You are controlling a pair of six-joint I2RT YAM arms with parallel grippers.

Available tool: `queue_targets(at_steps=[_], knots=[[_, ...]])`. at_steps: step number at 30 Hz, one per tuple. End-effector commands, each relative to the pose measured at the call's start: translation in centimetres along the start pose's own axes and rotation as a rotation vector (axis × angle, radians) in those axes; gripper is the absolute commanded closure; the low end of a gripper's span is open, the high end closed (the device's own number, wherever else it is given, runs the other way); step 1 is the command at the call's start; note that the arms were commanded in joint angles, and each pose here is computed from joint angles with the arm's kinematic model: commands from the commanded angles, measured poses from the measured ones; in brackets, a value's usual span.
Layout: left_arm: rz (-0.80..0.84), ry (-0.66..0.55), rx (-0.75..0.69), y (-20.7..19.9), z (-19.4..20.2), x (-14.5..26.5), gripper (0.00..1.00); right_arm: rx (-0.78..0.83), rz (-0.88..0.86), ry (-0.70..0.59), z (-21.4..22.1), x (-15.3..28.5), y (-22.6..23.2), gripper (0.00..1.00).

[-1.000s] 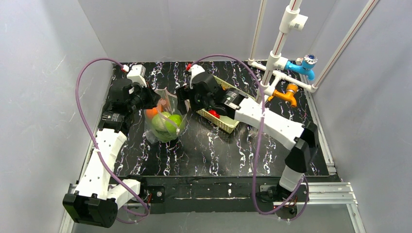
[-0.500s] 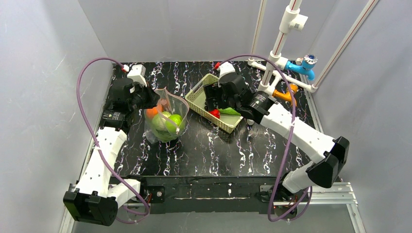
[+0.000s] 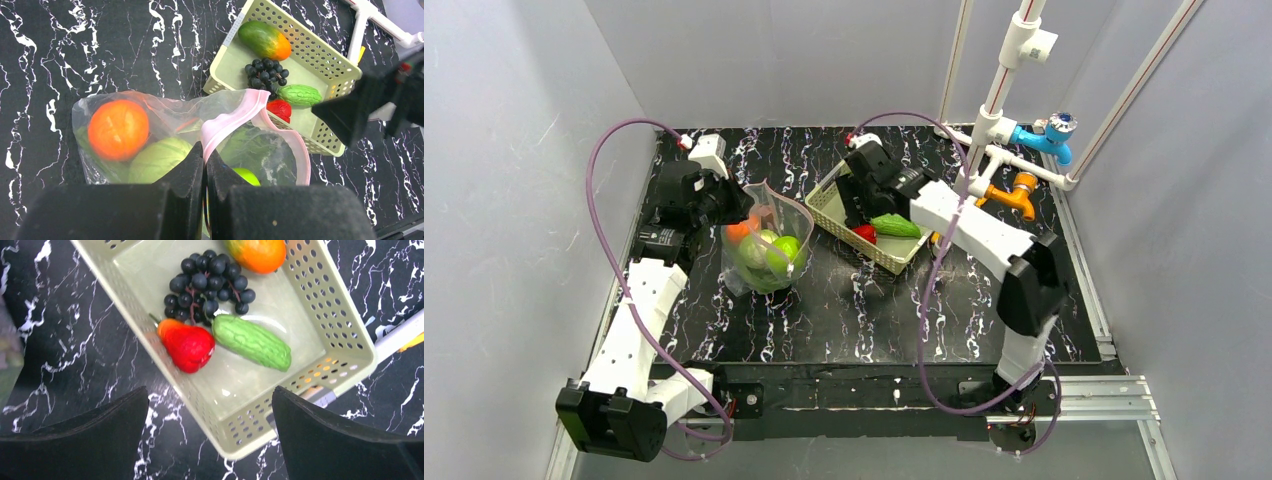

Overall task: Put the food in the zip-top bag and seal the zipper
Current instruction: Pick up the fake fruit from the bin.

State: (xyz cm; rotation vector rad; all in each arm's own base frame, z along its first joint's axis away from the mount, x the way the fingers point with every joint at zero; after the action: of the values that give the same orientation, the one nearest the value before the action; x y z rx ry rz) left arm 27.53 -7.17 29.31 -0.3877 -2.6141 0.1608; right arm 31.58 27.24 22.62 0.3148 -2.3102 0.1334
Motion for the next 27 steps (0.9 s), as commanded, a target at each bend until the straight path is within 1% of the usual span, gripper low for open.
queue_targets(at_steps=[1, 5, 9, 13, 27], knots=[[-0.010, -0.019, -0.003, 0.2, -0.4, -0.1, 1.00, -0.071, 0.105, -0.031, -3.5, -1.3, 0.0, 0.02], [-0.017, -0.012, -0.003, 0.2, -0.3, -0.2, 1.00, -0.136, 0.079, -0.004, -4.8, -3.8, 1.3, 0.02], [-0.029, -0.013, -0.006, 0.4, -0.3, -0.2, 1.00, -0.157, 0.094, 0.006, -4.7, -6.8, 1.4, 0.02], [-0.019, -0.013, -0.006, 0.3, -0.3, -0.1, 1.00, -0.185, 0.078, 0.042, -3.8, -9.8, 1.3, 0.02], [-0.009, -0.005, -0.001, 0.2, -0.3, -0.3, 1.00, -0.175, 0.036, 0.193, 0.0, -16.5, 3.0, 0.02]])
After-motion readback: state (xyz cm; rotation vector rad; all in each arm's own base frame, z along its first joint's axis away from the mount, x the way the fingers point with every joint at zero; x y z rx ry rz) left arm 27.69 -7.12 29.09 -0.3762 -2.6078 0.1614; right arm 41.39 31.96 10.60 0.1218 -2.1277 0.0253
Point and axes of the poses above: each gripper's point midway between its finger pads, its own x axis back along the fingers, its own y axis along the line the jaws close on, z = x × y, the point moved 6 cm from there along x, back along the fingers, and after that the axes turned 8 degrees about -x, right-handed, at the moved point
